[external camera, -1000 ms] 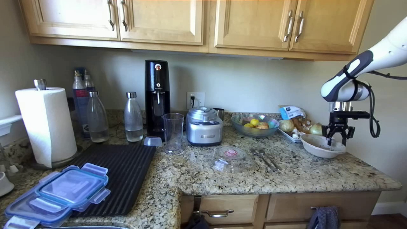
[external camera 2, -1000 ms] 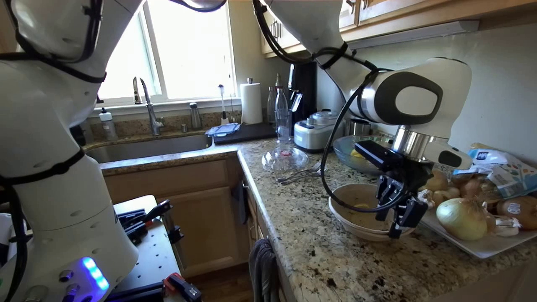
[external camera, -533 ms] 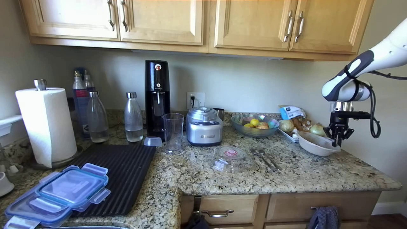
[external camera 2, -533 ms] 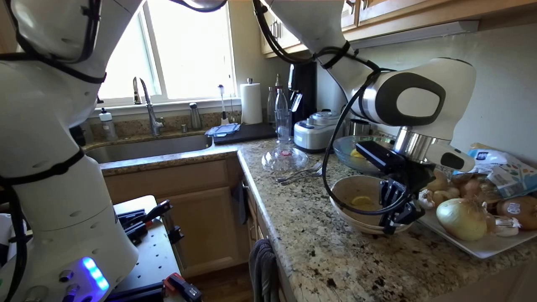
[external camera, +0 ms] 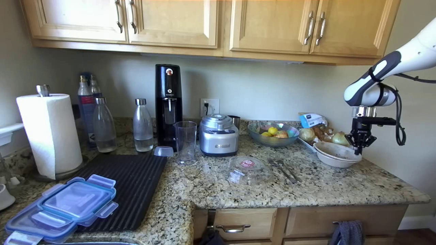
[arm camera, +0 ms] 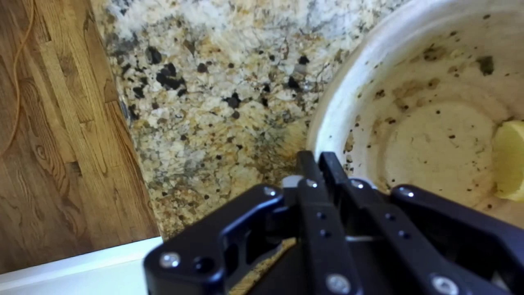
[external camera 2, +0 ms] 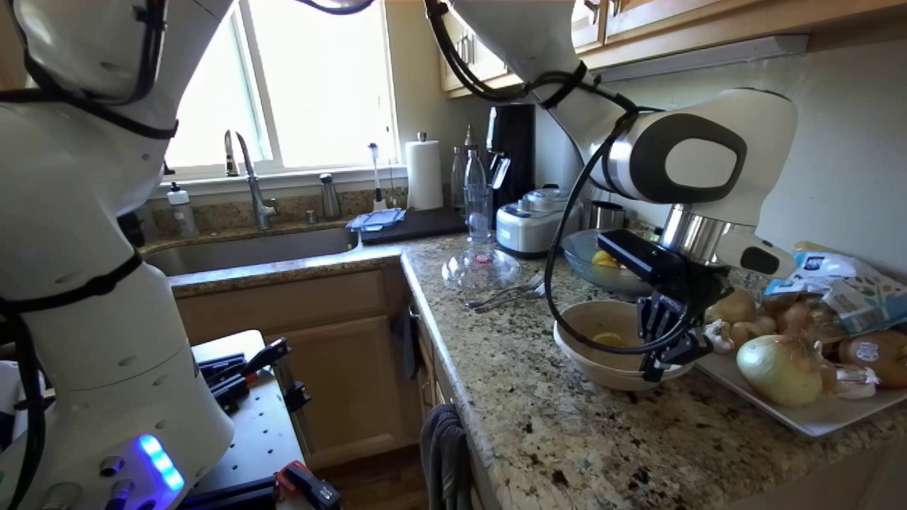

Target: Pick the forks from the bowl and put it on the counter, then unstack the bowls

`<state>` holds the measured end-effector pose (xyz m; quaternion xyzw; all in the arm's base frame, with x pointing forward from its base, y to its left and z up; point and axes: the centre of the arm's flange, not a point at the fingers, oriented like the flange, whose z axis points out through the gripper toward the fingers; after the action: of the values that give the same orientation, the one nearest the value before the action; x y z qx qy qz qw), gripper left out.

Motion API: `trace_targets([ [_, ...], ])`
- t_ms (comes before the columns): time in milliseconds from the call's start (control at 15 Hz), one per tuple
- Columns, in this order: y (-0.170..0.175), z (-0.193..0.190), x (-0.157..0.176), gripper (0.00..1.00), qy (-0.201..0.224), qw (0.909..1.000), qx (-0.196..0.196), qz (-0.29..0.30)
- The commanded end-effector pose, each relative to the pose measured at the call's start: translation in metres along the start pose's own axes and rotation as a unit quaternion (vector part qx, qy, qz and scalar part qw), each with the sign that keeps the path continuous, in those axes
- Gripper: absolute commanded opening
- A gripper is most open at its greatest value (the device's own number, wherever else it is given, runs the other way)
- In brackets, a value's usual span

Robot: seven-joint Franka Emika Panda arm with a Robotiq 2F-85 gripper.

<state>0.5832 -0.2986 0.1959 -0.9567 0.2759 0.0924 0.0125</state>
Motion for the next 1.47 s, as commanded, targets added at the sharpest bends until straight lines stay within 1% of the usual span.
trace_targets([
  [0, -0.001, -0.006, -0.032, 0.07, 0.008, 0.9999, 0.006, -0.013],
  [267, -0.004, -0.018, -0.045, 0.07, 0.012, 0.9997, -0.008, -0.018],
  [467, -0.009, -0.034, -0.055, 0.07, 0.03, 0.9989, -0.026, -0.026],
  [667, -0.014, -0.049, -0.061, 0.07, 0.048, 0.9967, -0.055, -0.036],
  [867, -0.02, -0.055, -0.064, 0.07, 0.057, 0.9938, -0.082, -0.049],
  [1000, -0.025, -0.051, -0.064, 0.07, 0.046, 0.9928, -0.092, -0.062],
  [1133, -0.03, -0.039, -0.062, 0.07, 0.021, 0.9929, -0.085, -0.08],
  [1400, -0.037, -0.011, -0.064, 0.07, 0.008, 0.9931, -0.098, -0.064],
])
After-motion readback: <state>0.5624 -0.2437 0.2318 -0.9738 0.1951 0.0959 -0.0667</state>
